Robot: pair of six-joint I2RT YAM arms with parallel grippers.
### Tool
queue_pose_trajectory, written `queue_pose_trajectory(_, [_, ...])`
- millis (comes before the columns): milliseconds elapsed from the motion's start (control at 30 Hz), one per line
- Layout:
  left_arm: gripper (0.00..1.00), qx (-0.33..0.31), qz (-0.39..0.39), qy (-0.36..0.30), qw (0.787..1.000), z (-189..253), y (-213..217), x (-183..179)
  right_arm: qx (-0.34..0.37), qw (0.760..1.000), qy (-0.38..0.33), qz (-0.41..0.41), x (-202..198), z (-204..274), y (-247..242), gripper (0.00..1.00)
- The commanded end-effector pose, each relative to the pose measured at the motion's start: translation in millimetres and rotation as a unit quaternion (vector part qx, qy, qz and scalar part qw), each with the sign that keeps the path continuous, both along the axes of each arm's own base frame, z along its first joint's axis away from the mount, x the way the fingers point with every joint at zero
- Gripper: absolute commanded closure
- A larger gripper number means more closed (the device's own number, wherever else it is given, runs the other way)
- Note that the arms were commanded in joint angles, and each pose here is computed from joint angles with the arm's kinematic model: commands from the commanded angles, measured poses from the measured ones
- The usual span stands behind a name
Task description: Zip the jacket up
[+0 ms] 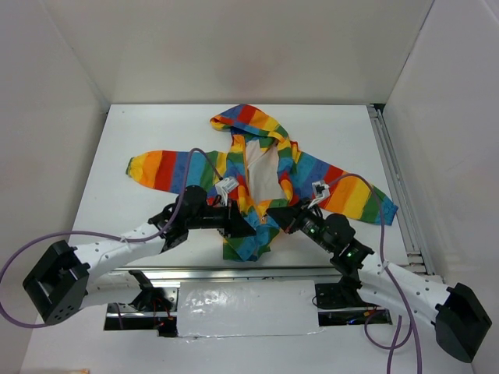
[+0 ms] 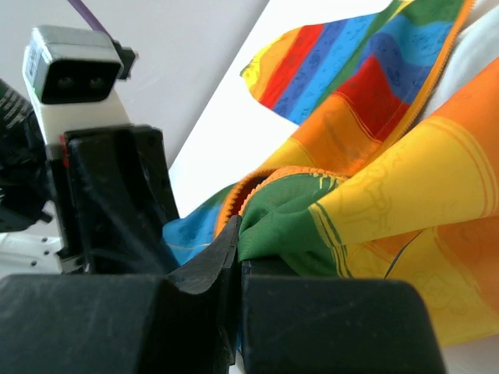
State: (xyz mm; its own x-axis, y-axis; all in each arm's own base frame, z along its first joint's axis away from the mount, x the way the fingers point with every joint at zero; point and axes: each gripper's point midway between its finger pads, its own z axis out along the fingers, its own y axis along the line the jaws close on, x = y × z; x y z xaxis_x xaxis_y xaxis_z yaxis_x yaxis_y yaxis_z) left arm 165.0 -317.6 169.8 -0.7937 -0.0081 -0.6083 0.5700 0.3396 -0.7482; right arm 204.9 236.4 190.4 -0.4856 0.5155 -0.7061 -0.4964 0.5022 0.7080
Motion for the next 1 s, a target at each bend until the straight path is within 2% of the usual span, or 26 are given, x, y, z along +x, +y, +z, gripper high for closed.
queue_pose_trajectory(0, [0.7,0.042,-0.001,0.037,0.998,-6.3,-1.2,-2.6,0.02,0.999,-0.023,-0.022,13.6,27.5,-3.2,1.0])
queue_pose_trajectory(33, [0.62,0.046,0.003,0.041,0.998,-6.7,-1.5,-0.8,0.019,1.0,-0.018,-0.009,10.0,24.4,0.0,1.0])
queue_pose_trajectory(67, [0.51,0.048,0.003,0.043,0.998,-7.7,-2.8,1.3,0.016,1.0,-0.013,0.003,6.6,19.4,3.4,1.0])
queue_pose_trajectory(133, [0.44,0.046,-0.003,0.049,0.998,-8.7,-4.8,1.6,0.015,1.0,0.002,0.013,2.9,11.3,5.5,1.0])
queue_pose_trajectory(300, [0.42,0.033,-0.012,0.059,0.998,-6.8,-8.5,3.2,0.023,0.999,0.005,0.04,-8.7,7.3,9.2,1.0])
queue_pose_trajectory(533, [0.32,0.022,0.003,0.068,0.997,-2.1,-0.3,13.3,0.025,0.998,-0.002,0.051,-15.6,8.9,9.4,1.0])
queue_pose_trajectory(600, [0.01,0.013,0.004,0.065,0.998,-1.2,3.2,12.0,0.026,0.998,-0.002,0.055,-17.2,8.1,10.4,1.0])
queue_pose_trajectory(767, [0.02,-0.011,-0.01,0.048,0.999,9.1,2.8,13.3,0.027,0.997,0.001,0.075,-21.2,7.6,17.6,1.0])
queue_pose_trajectory(833, [0.06,-0.017,-0.022,0.046,0.999,12.0,-0.1,13.2,0.023,0.997,0.003,0.076,-20.2,5.6,19.1,1.0])
queue_pose_trajectory(867, [0.11,-0.02,-0.029,0.044,0.998,14.3,-1.3,12.3,0.024,0.997,0.002,0.075,-19.4,7.0,19.4,1.0])
queue_pose_trajectory(900, [0.2,-0.019,-0.034,0.045,0.998,11.7,-2.6,12.2,0.024,0.997,0.003,0.075,-19.4,6.4,20.1,1.0])
queue_pose_trajectory(967, [0.28,-0.021,-0.054,0.046,0.997,11.4,-5.4,9.4,0.027,0.997,0.001,0.066,-16.7,8.8,19.1,1.0])
